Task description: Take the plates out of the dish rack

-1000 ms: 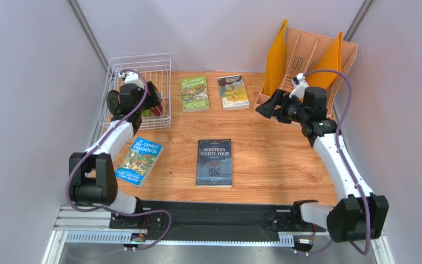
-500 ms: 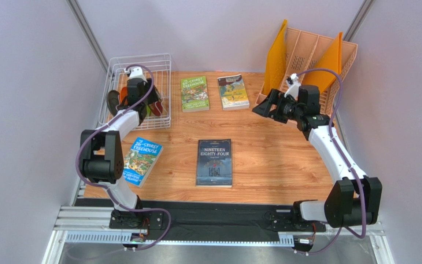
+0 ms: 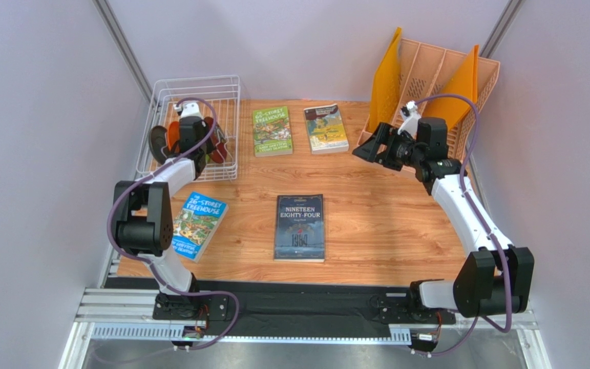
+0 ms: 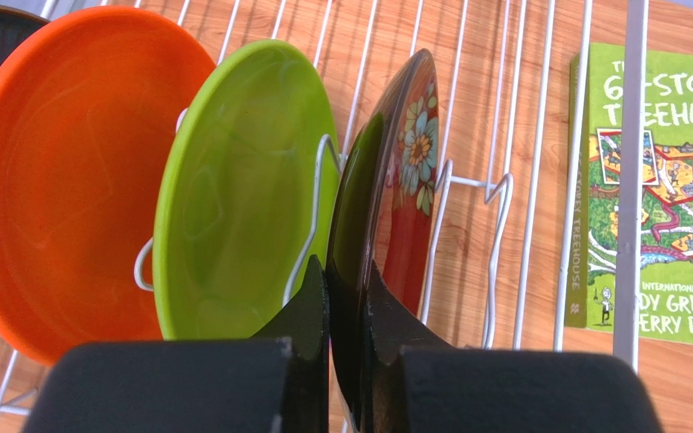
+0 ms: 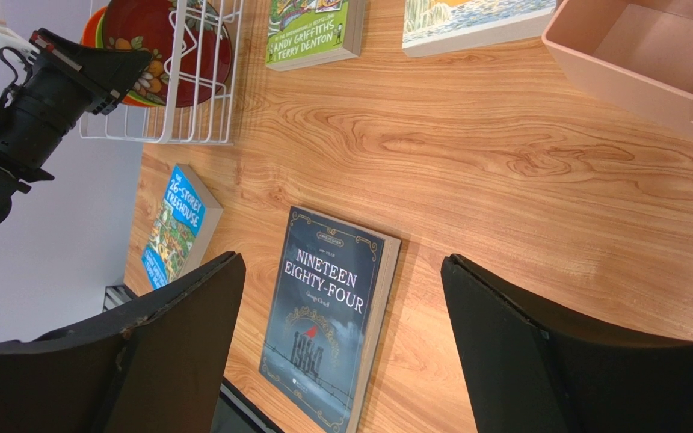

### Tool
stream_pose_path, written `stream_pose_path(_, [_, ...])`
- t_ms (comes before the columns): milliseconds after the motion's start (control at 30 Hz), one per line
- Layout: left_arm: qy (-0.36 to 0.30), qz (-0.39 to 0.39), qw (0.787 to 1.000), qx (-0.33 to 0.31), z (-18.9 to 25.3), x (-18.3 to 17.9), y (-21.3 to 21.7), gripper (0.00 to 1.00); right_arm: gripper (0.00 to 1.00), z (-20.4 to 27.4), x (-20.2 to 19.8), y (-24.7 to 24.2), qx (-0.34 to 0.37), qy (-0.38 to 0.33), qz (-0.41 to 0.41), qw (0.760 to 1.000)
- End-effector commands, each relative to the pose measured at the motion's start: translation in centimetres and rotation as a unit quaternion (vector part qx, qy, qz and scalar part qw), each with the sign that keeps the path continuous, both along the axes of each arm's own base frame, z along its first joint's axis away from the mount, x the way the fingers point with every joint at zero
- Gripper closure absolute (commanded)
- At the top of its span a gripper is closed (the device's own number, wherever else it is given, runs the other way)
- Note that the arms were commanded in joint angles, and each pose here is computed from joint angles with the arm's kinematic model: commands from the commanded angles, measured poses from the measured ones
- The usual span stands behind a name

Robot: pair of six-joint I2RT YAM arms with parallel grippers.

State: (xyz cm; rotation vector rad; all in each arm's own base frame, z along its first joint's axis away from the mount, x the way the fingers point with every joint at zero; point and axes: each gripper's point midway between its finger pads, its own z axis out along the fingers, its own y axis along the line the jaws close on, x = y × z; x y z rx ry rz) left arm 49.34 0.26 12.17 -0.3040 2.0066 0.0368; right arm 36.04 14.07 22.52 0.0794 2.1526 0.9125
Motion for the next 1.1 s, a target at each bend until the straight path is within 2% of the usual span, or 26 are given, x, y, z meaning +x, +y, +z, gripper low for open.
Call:
stream_pose_path(0, [-0.021,-0.033,0.999,-0.031,1.8,0.3,-1.9,1.00,0.13,2.1,0.7,0.0,0.006,-0.032,-0.004,0.999])
stream_pose_path(167, [-0.046,-0.039,0.998,-0.006,5.0,0.4,-1.8,1.00,0.12,1.8,0.5,0.0,0.001,-0.028,-0.005,1.000])
stream_pose_path(367, [-0.067,-0.050,0.993,0.079,9.5,0.8,-1.9,1.00,0.11,1.3,0.1,-0.3,-0.011,-0.024,-0.011,1.000])
stream_pose_path(467, [-0.060,-0.048,0.988,0.132,10.3,1.0,-2.3,1.00,0.11,1.0,0.2,-0.4,-0.012,-0.019,-0.012,1.000])
stream_pose_path(633, [-0.066,-0.017,0.983,0.170,11.3,0.6,-2.4,1.00,0.11,0.9,0.0,-0.4,-0.016,-0.015,-0.010,1.000])
stream_pose_path(733, [-0.068,0.003,0.981,0.180,12.0,-0.4,-2.0,1.00,0.11,1.1,-0.1,-0.5,-0.019,-0.020,-0.011,1.000])
stream_pose_path(867, [-0.101,0.013,0.981,0.166,15.7,-2.1,-1.8,1.00,0.11,1.4,-0.2,-0.5,-0.021,-0.024,-0.012,0.999])
stream_pose_path(1067, [-0.105,0.013,0.984,0.144,18.9,-4.5,-1.6,1.00,0.10,1.7,-0.9,0.0,-0.018,-0.029,-0.004,0.999])
